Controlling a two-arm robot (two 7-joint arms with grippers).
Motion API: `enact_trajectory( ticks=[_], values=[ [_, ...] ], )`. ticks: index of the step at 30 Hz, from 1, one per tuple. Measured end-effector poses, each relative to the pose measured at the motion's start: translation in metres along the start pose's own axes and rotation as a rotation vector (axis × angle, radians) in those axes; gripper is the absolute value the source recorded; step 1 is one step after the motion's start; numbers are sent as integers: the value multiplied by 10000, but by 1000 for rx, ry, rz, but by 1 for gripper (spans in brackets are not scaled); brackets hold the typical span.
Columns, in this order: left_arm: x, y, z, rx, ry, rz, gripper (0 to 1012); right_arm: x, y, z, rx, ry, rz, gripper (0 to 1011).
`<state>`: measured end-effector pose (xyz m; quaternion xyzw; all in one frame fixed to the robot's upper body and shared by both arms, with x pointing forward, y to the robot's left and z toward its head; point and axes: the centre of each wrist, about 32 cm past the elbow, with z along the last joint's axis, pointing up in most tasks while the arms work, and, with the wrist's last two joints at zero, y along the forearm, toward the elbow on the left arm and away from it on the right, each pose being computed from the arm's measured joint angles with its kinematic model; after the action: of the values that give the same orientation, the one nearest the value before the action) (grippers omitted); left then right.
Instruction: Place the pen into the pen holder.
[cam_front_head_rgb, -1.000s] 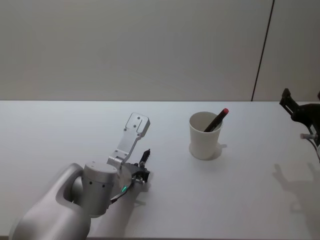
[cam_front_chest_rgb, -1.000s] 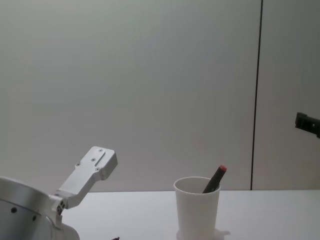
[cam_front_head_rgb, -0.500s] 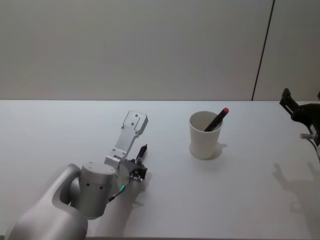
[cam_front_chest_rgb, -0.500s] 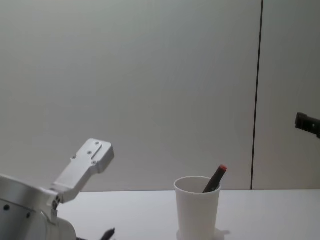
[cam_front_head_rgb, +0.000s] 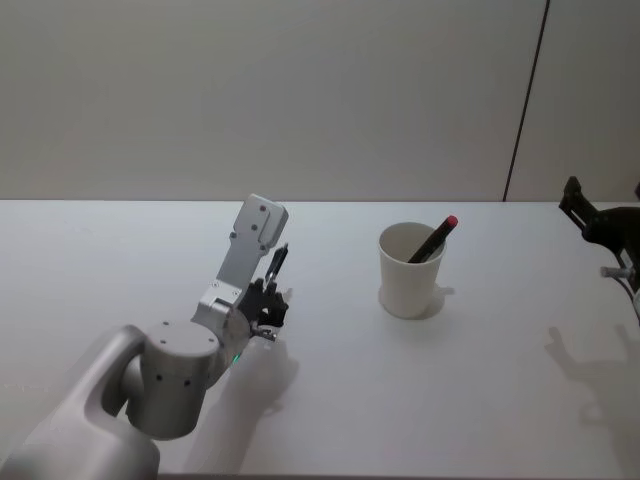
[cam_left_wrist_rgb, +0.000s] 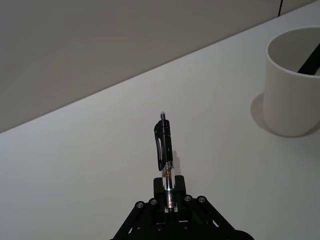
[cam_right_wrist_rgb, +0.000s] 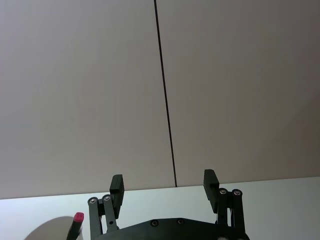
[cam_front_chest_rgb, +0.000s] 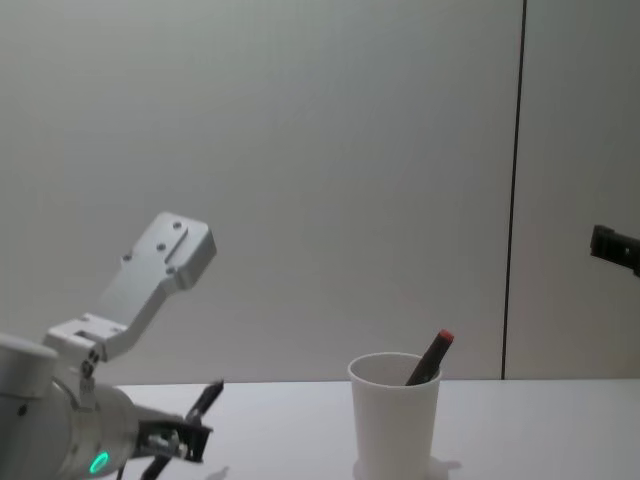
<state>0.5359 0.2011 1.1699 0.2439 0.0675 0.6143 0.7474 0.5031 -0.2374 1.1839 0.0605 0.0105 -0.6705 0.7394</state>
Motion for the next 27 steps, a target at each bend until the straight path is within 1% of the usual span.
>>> enact_trajectory(
  ticks=[1,2,3,5,7,9,11,13,16,19,23,24,26,27],
  values=[
    [0,0,0,0,0,0,130,0,0,0,0,0,0,1002],
    [5,21,7,-25,-6,4,130,0,0,0,0,0,0,1002],
    [8,31,10,-36,-9,5,130,0,0,0,0,0,0,1002],
    [15,57,21,-71,-17,10,130,0,0,0,0,0,0,1002],
    [20,75,27,-94,-22,12,130,0,0,0,0,0,0,1001],
    [25,99,32,-130,-30,15,130,0,0,0,0,0,0,1001],
    [29,116,35,-154,-35,16,130,0,0,0,0,0,0,1001],
    [34,142,40,-204,-44,14,130,0,0,0,0,0,0,1002],
    [39,159,44,-240,-51,13,130,0,0,0,0,0,0,1002],
    [45,180,51,-306,-63,6,130,0,0,0,0,0,0,1002],
    [51,193,58,-357,-73,-1,130,0,0,0,0,0,0,1002],
    [53,197,62,-386,-78,-7,130,0,0,0,0,0,0,1002],
    [56,199,65,-416,-83,-12,130,0,0,0,0,0,0,1002],
    [57,201,68,-442,-88,-19,130,0,0,0,0,0,0,1002]
  ],
)
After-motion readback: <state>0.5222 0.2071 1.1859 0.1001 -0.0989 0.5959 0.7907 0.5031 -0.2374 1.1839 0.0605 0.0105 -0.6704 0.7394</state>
